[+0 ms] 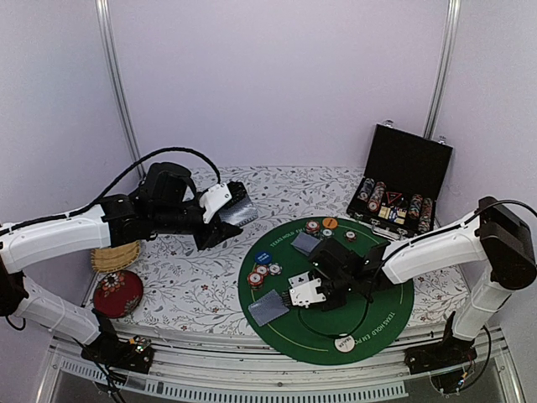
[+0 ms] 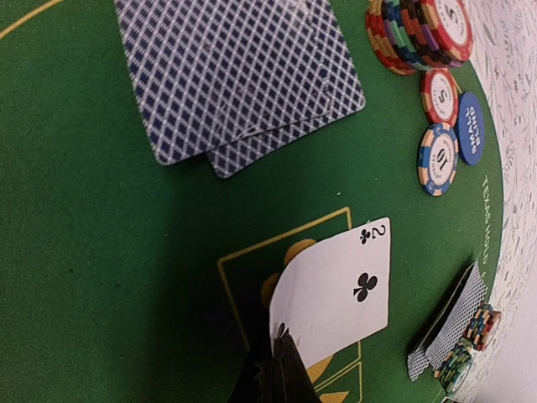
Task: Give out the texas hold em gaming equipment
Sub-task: Flop the poker card in the community card area.
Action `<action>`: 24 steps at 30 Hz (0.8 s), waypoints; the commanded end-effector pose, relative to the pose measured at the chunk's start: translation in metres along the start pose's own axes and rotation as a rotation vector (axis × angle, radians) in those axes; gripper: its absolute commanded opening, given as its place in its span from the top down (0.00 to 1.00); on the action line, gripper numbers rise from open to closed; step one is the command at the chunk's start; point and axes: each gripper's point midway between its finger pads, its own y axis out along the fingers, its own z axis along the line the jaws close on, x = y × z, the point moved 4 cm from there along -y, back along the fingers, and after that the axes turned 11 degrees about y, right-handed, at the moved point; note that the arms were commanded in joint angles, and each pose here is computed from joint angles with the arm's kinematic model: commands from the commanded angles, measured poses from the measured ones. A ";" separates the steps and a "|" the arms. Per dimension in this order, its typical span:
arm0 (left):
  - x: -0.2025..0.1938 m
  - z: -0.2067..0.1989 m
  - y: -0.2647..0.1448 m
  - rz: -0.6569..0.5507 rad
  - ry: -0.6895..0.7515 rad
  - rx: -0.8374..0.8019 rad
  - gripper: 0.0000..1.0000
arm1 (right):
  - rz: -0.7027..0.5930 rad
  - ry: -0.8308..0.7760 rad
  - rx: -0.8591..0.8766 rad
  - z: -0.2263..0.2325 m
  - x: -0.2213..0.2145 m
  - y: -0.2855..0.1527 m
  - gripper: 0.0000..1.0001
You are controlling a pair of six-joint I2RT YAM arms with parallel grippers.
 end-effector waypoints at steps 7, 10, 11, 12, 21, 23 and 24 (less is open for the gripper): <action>0.001 0.001 -0.001 -0.016 0.008 0.011 0.55 | -0.015 -0.087 0.061 0.023 0.004 0.003 0.98; 0.001 0.001 -0.001 -0.016 0.009 0.009 0.55 | -0.046 -0.092 0.066 0.024 0.011 0.000 0.98; 0.001 0.001 -0.001 -0.016 0.009 0.011 0.55 | -0.050 -0.096 0.067 0.025 0.012 0.000 0.98; 0.002 0.001 -0.001 -0.017 0.009 0.010 0.55 | -0.047 -0.096 0.068 0.025 0.011 0.000 0.98; 0.002 0.001 -0.002 -0.018 0.010 0.012 0.55 | 0.006 -0.116 0.081 0.032 -0.001 0.007 0.98; 0.002 0.001 -0.002 -0.018 0.009 0.013 0.55 | 0.011 -0.122 0.086 0.032 -0.002 0.006 0.95; 0.002 0.002 -0.002 -0.019 0.009 0.014 0.55 | 0.013 -0.127 0.091 0.033 -0.003 0.005 0.92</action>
